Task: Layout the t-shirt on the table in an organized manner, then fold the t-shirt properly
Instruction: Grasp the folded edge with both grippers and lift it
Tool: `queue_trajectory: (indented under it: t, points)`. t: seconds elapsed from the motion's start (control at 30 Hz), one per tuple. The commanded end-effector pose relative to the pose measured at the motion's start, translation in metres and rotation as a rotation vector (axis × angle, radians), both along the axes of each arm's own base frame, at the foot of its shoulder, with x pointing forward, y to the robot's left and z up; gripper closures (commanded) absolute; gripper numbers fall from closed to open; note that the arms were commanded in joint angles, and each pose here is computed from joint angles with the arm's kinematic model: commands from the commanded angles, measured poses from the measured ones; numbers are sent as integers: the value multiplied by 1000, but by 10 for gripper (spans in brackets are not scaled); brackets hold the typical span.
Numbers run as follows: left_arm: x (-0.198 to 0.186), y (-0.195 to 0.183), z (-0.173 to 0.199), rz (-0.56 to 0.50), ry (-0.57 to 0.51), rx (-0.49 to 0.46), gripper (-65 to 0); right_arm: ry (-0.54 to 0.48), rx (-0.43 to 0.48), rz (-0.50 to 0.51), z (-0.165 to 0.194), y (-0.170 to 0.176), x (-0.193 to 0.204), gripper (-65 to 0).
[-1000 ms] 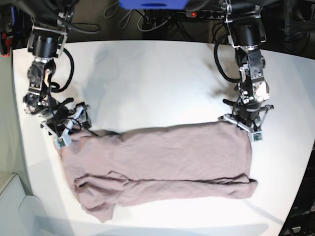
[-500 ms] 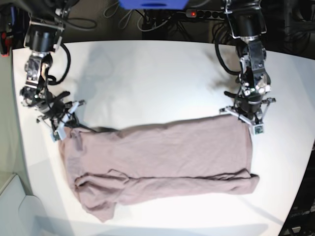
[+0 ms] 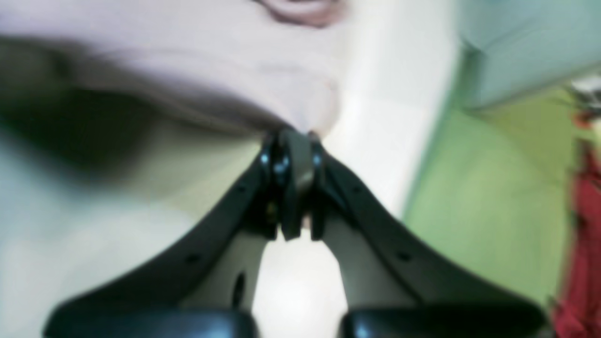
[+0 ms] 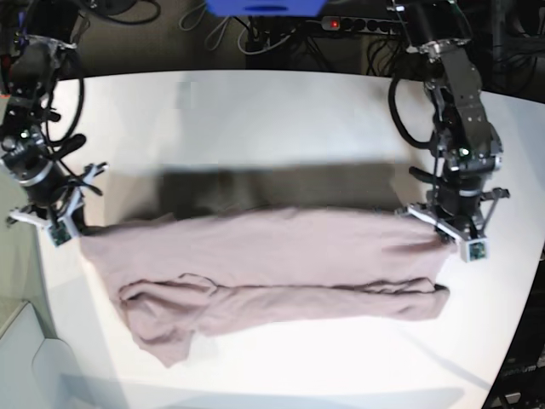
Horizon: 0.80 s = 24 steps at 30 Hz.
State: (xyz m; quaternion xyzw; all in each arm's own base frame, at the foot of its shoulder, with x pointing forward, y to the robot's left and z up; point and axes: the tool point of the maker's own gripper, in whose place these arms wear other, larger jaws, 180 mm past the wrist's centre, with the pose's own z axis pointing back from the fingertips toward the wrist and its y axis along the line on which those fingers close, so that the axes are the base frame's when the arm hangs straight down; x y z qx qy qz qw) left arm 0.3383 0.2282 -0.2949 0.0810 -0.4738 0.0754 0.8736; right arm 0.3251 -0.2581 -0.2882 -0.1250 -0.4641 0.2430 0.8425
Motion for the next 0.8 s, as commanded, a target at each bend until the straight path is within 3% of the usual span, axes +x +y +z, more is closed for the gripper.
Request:
queue_trajectory:
  t: [0.0,0.13,0.27,0.4,0.6,0.77]
  points:
    - [5,3,21,9,-53,19,-1,-90,-11,-1,30,-4,8,0]
    - [8,10,32,9,-51,43,-1,-147,-67,-16,59,-18,17,0]
    - [31,18,21,23,-11,20,-1,-133,-40,-11,55,-22,44,0]
    - [55,22,-19,37,106,-38,-1,-9,11,7,16,-22,73,0]
    - [61,22,-87,35,314,-94,-1,181,90,6,-48,-18,86,0]
    - [64,26,-108,20,381,-81,-1,208,130,6,-60,-8,89,0]
